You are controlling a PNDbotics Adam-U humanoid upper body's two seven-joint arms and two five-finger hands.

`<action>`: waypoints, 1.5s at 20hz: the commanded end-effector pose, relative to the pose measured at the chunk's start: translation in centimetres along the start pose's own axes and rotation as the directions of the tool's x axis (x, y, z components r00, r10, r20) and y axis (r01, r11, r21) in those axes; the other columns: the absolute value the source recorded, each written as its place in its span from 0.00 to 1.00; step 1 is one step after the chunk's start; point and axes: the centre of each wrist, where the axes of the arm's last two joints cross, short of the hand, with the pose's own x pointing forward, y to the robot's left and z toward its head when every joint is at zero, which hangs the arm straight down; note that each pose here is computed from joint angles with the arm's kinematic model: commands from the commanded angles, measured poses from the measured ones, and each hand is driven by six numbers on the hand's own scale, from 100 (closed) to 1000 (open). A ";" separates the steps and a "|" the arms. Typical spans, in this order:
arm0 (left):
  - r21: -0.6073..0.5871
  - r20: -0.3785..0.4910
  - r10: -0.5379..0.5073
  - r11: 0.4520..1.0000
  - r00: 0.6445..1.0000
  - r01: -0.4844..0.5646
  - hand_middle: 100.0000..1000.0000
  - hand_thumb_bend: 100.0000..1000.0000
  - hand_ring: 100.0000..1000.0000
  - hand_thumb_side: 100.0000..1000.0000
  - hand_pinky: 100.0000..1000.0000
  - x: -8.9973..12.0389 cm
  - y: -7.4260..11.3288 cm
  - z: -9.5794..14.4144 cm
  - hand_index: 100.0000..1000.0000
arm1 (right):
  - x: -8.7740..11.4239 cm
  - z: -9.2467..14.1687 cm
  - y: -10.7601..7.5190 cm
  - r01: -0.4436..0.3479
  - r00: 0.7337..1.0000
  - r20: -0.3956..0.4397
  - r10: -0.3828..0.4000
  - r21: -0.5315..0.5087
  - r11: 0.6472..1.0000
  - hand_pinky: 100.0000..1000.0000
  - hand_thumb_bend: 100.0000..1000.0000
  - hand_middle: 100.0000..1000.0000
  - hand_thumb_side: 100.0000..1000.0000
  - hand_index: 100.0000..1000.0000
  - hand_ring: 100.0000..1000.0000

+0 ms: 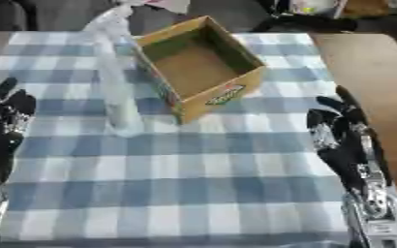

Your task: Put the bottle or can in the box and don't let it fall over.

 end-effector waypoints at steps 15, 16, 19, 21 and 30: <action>-0.039 0.030 -0.109 0.993 0.994 0.110 1.00 0.63 1.00 0.53 1.00 1.4 -1.5 -4.0 0.98 | 0.3 -0.2 -0.1 -0.003 1.000 0.014 0.003 0.012 1.000 0.90 0.16 0.78 0.34 1.00 0.73; -0.054 0.029 -0.123 0.991 0.992 0.124 1.00 0.63 1.00 0.54 1.00 1.4 -1.9 -4.5 0.98 | 0.3 -0.1 -0.1 -0.002 1.000 0.013 0.002 0.013 1.000 0.90 0.16 0.78 0.34 1.00 0.73; -0.120 0.033 -0.148 0.981 0.988 0.151 1.00 0.64 1.00 0.54 1.00 1.3 -3.4 -5.9 0.98 | 0.3 -0.1 -0.1 -0.001 1.000 0.011 0.001 0.014 1.000 0.90 0.16 0.78 0.34 1.00 0.73; -0.157 0.037 -0.167 0.973 0.985 0.171 1.00 0.64 1.00 0.54 1.00 1.3 -4.3 -6.7 0.98 | 0.3 -0.1 -0.1 0.000 1.000 0.011 -0.001 0.015 1.000 0.90 0.16 0.78 0.34 1.00 0.73; -0.252 0.034 -0.236 0.938 0.971 0.237 1.00 0.63 1.00 0.54 1.00 0.1 -7.6 -8.4 0.99 | 0.2 0.0 0.1 0.005 1.000 0.006 -0.005 0.021 1.000 0.90 0.16 0.78 0.34 1.00 0.73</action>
